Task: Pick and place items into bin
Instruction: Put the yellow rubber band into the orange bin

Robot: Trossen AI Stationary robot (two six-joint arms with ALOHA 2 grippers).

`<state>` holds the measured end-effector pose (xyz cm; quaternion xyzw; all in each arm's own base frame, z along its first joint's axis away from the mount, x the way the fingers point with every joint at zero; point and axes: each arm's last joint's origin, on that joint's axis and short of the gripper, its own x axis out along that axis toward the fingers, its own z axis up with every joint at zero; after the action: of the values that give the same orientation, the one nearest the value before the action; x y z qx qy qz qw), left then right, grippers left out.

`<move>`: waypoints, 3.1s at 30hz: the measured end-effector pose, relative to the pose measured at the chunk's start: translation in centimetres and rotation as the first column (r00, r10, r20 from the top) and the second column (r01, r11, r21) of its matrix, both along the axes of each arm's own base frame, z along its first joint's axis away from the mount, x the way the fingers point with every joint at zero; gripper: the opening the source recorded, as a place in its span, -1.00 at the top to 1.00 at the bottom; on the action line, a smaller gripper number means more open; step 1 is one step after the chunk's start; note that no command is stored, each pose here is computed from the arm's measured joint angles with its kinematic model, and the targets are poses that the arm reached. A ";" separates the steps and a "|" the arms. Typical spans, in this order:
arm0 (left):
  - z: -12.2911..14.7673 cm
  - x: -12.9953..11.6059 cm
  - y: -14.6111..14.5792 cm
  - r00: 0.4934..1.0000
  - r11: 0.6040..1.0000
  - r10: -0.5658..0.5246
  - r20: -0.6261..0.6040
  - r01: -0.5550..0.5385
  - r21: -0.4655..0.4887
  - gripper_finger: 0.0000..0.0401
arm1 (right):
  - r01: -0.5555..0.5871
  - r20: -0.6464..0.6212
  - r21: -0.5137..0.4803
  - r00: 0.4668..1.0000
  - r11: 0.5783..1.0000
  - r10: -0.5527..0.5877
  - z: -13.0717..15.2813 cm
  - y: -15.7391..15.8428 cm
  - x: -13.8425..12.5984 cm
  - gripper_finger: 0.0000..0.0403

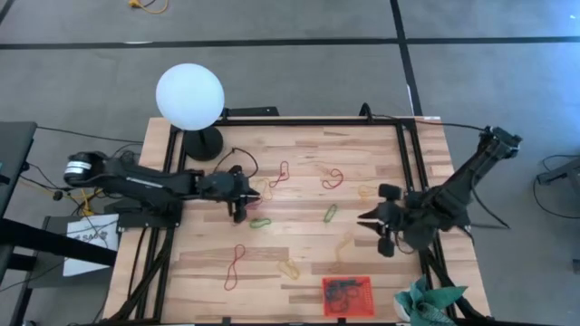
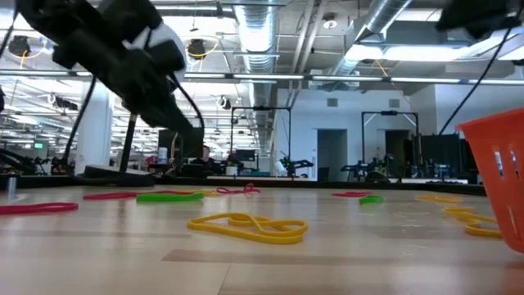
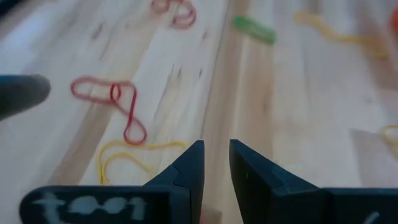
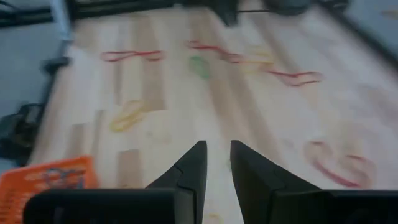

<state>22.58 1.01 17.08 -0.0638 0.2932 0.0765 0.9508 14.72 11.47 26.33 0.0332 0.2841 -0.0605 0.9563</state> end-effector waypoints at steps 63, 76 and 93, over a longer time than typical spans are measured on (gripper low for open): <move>-5.0 6.8 2.3 0.929 0.982 0.138 -0.343 -0.174 -0.077 0.69 | -0.203 0.081 0.143 0.978 0.969 0.193 -7.4 -6.9 3.1 0.67; -5.1 6.8 2.2 0.928 0.986 0.113 -0.356 -0.149 -0.075 0.69 | -0.212 0.082 0.128 0.976 0.969 0.202 -7.4 -6.9 3.1 0.67; -2.2 8.9 -0.8 0.958 0.980 -0.130 -0.255 0.086 -0.178 1.00 | -0.200 0.083 0.110 0.978 0.974 0.192 -7.3 -6.9 3.1 0.67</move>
<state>31.50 0.22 14.88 -0.1155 0.4264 0.0076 0.8971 17.83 4.56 18.98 0.0638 0.2545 0.0523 0.9636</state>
